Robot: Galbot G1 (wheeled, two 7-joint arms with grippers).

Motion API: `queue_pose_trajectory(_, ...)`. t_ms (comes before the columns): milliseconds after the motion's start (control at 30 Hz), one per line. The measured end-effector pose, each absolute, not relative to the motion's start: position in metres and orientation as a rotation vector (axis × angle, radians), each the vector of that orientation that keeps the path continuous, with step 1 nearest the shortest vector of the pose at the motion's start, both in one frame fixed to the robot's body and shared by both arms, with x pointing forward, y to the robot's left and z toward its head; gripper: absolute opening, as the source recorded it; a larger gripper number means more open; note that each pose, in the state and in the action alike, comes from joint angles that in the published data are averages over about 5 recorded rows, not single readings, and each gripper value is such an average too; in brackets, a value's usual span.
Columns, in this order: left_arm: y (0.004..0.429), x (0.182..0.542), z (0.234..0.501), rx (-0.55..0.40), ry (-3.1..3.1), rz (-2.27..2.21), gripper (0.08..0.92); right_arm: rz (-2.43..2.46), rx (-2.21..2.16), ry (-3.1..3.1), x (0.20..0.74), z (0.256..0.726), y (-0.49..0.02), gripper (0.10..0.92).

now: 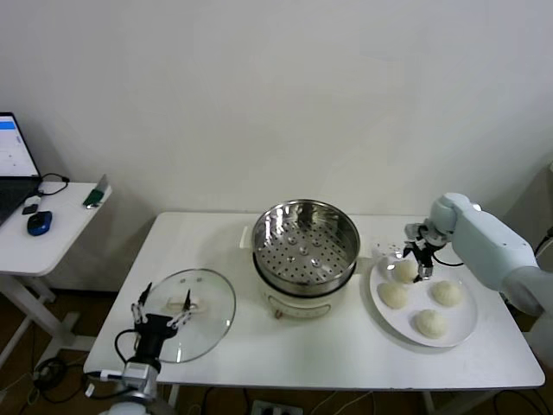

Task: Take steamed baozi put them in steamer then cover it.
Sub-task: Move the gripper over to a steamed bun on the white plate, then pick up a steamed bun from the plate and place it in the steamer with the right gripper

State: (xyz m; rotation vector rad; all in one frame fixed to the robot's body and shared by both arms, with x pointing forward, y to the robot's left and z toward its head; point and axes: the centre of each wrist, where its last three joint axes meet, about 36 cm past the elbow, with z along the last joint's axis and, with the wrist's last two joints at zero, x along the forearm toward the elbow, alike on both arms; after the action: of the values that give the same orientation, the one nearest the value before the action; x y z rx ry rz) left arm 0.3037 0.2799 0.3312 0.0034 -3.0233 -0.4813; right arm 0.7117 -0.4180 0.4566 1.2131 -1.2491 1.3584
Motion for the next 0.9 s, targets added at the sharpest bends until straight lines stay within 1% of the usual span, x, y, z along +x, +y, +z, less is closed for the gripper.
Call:
queue_pose_trajectory(233, 0.281, 0.303, 0.331, 0.008, -3.023, -0.483, 0.823, 1.361, 1.217, -1.235, 0.713, 0.452, -0.413, 0.731)
queue_pose_trajectory(533, 0.280, 0.303, 0.331, 0.004, -3.025, -0.483, 0.823, 1.369, 1.225, -1.233, 0.714, 0.454, -0.412, 0.677)
queue_pose_trajectory(767, 0.279, 0.301, 0.332, 0.002, -3.024, -0.483, 0.823, 1.381, 1.233, -1.239, 0.715, 0.461, -0.414, 0.660)
queue_pose_trajectory(900, 0.278, 0.299, 0.332, 0.002, -3.023, -0.481, 0.823, 1.398, 1.245, -1.240, 0.718, 0.473, -0.414, 0.656)
